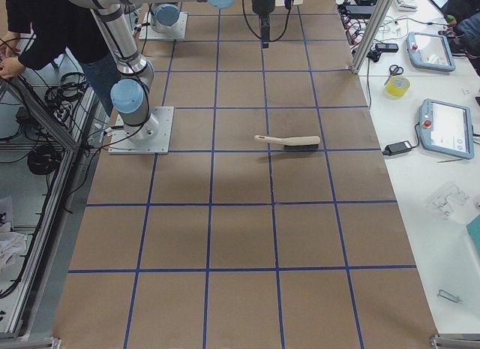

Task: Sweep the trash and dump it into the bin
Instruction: 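Bring the empty dustpan back and set it on the table with the left gripper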

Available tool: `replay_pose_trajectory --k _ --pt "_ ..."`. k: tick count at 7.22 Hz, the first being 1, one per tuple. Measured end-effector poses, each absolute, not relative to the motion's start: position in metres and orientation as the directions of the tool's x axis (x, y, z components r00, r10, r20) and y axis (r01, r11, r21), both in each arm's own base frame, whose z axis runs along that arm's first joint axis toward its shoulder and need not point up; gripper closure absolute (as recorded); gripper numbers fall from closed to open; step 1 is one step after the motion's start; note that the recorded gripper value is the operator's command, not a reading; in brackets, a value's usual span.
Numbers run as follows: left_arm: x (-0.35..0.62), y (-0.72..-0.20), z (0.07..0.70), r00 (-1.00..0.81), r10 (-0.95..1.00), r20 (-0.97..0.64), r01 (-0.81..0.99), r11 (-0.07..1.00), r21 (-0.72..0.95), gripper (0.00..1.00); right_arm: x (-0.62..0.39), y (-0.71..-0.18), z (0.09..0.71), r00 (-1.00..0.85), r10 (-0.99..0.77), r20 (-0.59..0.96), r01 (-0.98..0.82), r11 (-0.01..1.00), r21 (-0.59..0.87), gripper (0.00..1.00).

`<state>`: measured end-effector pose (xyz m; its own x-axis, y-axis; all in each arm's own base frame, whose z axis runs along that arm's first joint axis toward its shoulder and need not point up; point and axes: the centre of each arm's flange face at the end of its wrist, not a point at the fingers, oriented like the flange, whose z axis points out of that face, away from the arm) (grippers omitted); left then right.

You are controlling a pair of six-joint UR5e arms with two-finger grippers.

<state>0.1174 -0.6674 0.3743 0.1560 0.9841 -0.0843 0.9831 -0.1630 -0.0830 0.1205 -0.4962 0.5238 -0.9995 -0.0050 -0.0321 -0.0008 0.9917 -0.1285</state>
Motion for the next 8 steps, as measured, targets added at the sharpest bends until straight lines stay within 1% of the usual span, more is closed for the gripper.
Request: replay_pose_trajectory --k 2,3,5,8 --pt "0.075 -0.700 0.326 0.150 0.988 -0.025 0.984 -0.152 -0.097 1.00 0.121 -0.496 0.524 -0.999 -0.005 -0.032 -0.001 0.992 -0.130 0.00" --pt "0.060 -0.709 0.302 0.154 0.988 -0.009 0.983 -0.154 -0.101 1.00 0.121 -0.496 0.524 -0.999 -0.006 -0.032 -0.001 0.991 -0.131 0.00" --pt "0.049 -0.717 0.275 0.149 0.989 0.022 0.985 -0.147 -0.095 1.00 0.121 -0.495 0.525 -0.999 -0.006 -0.031 -0.002 0.991 -0.134 0.00" --pt "0.034 -0.723 0.251 0.061 0.996 0.058 0.995 -0.056 -0.088 1.00 0.120 -0.494 0.526 -1.000 -0.008 -0.028 -0.004 0.991 -0.136 0.00"
